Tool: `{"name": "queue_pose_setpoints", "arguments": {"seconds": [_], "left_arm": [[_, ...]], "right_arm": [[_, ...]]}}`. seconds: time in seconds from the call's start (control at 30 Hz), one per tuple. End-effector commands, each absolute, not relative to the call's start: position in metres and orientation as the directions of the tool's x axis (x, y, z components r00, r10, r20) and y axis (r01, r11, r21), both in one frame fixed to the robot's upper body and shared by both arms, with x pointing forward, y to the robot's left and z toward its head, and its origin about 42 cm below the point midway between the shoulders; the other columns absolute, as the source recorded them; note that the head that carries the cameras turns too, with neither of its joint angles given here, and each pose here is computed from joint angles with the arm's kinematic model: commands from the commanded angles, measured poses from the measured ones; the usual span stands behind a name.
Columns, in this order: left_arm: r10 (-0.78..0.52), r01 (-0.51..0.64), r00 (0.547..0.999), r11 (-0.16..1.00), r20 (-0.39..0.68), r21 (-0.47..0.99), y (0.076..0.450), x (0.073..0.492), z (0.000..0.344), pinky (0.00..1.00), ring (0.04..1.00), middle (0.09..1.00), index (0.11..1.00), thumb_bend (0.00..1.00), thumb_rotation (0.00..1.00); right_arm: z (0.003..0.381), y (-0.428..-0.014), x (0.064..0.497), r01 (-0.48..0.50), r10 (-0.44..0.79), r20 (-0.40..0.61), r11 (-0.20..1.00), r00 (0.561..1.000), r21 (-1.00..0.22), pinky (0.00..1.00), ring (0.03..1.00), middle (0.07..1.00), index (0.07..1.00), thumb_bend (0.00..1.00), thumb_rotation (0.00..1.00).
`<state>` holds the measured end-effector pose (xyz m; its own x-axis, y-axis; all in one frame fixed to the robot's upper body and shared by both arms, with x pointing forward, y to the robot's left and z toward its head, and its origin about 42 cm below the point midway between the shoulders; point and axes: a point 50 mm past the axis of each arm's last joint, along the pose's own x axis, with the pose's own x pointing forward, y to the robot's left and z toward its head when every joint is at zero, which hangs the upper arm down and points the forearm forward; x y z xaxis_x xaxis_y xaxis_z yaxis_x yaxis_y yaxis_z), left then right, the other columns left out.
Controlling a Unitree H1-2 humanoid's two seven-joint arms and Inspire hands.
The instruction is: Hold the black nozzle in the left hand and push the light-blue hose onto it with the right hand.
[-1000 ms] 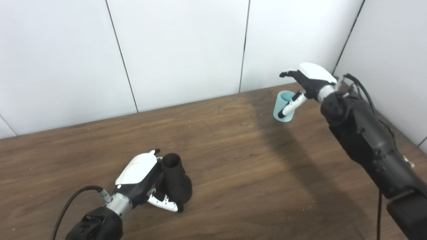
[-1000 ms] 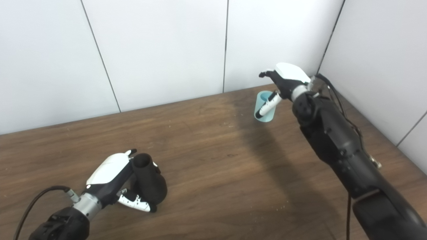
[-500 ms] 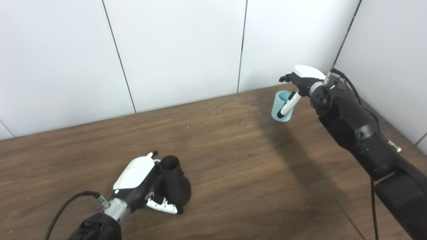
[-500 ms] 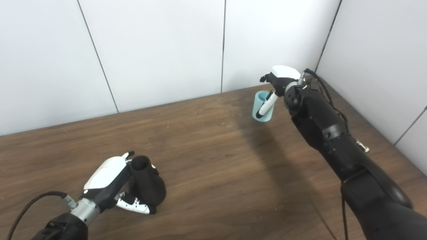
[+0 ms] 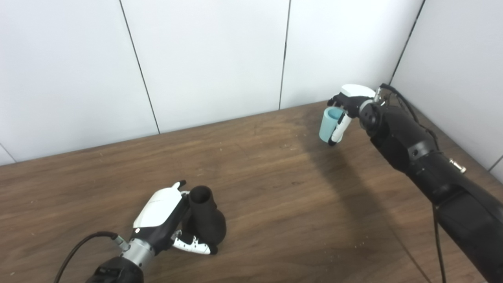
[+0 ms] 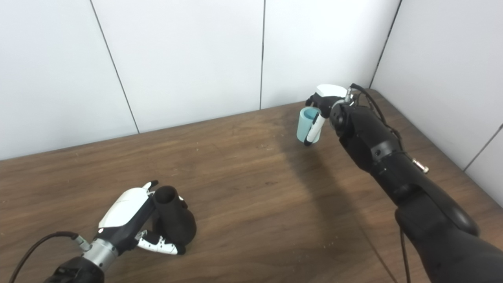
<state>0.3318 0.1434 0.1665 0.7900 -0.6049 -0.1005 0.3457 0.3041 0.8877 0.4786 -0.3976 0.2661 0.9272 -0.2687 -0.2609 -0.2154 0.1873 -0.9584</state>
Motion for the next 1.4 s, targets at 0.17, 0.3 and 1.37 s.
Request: {"name": "queue_pose_setpoints", "arguments": {"seconds": [0.17,0.3,1.37], "left_arm": [[-0.584,0.578,0.703,0.138,-0.406,0.804,0.150,0.293,0.101,1.00,0.691,0.530,0.452,0.52,0.00],[-0.588,0.582,0.699,0.137,-0.407,0.801,0.149,0.292,0.103,1.00,0.691,0.529,0.453,0.52,0.00],[-0.585,0.591,0.692,0.124,-0.423,0.797,0.148,0.290,0.106,1.00,0.705,0.533,0.449,0.52,0.00]], "right_arm": [[0.305,-0.392,0.493,-0.122,-0.243,-0.163,0.174,0.956,-0.977,0.66,0.749,0.811,0.819,0.86,0.09],[0.304,-0.393,0.495,-0.131,-0.240,-0.169,0.167,0.956,-0.977,0.63,0.730,0.787,0.785,0.85,0.07],[0.291,-0.387,0.490,-0.139,-0.270,-0.170,0.128,0.948,-0.982,0.46,0.489,0.496,0.576,0.60,0.00]]}}
